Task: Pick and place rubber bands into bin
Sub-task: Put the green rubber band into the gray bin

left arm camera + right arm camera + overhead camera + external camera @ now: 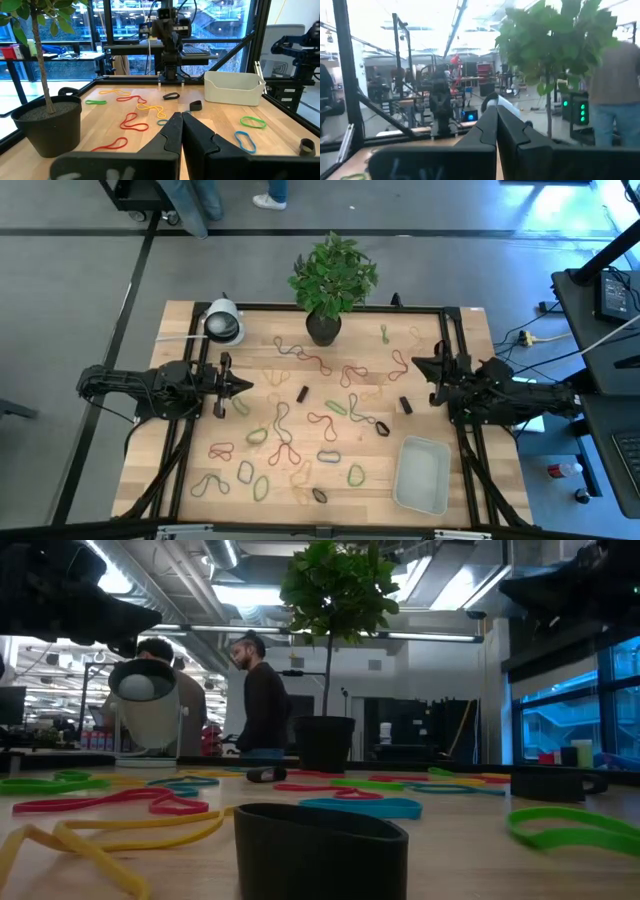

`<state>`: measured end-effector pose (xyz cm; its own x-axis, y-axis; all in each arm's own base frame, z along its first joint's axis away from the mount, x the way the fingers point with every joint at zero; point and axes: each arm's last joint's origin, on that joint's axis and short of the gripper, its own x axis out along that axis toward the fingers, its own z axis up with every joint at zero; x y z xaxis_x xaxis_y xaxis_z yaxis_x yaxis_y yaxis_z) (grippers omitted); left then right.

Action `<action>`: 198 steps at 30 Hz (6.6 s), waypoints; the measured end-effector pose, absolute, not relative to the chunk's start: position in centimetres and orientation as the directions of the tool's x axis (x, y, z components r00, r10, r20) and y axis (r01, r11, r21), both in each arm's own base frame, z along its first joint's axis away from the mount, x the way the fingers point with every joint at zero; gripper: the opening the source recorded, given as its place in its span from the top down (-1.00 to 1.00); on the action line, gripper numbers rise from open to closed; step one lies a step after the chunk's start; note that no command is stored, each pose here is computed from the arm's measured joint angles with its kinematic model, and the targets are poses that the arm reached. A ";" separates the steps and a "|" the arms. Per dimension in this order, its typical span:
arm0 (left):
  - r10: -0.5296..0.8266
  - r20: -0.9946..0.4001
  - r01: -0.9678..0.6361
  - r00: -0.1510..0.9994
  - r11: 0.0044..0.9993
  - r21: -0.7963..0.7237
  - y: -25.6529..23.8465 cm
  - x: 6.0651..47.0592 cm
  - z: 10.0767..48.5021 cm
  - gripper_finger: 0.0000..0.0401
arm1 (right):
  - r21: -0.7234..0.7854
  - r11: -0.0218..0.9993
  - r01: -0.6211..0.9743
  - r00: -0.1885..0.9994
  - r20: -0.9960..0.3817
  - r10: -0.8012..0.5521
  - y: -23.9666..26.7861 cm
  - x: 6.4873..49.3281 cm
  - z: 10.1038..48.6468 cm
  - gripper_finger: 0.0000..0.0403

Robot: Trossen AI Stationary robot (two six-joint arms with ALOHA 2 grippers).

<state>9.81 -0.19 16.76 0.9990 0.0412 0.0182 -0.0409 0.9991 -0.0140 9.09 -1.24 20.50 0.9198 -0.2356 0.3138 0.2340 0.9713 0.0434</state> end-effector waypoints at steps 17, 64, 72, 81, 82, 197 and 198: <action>0.041 0.019 -0.041 0.999 0.999 -0.014 -0.2 9.8 16.8 0.98 | -0.105 0.837 0.536 0.841 0.156 -0.519 -4.1 13.7 33.8 1.00; 0.041 0.019 -0.041 0.999 0.999 -0.014 -0.2 9.8 16.8 0.98 | -0.059 0.212 0.976 -0.024 -0.986 -0.165 -24.7 25.9 13.9 0.40; 0.041 0.018 -0.041 0.999 0.999 -0.014 -0.2 9.8 16.8 0.98 | -0.087 0.211 0.974 -0.059 -0.989 -0.136 -24.4 25.6 13.8 0.95; 0.041 0.018 -0.041 0.999 0.999 -0.014 -0.2 9.8 16.8 0.98 | -0.109 0.254 0.961 -0.059 -0.979 -0.195 -22.1 25.6 17.8 0.98; 0.041 0.018 -0.041 0.999 0.999 -0.014 -0.2 9.8 16.8 0.98 | -0.108 0.258 0.960 -0.053 -0.976 -0.211 -21.7 25.4 18.7 0.99; 0.041 0.018 -0.041 0.999 0.999 -0.014 -0.2 9.8 16.8 0.98 | -0.064 0.614 0.786 -0.042 -0.998 -0.051 23.9 19.5 24.7 0.19; 0.041 0.018 -0.041 0.999 0.999 -0.014 -0.2 9.8 16.8 0.98 | -0.067 0.608 0.791 -0.045 -0.998 -0.052 23.9 19.5 24.6 0.22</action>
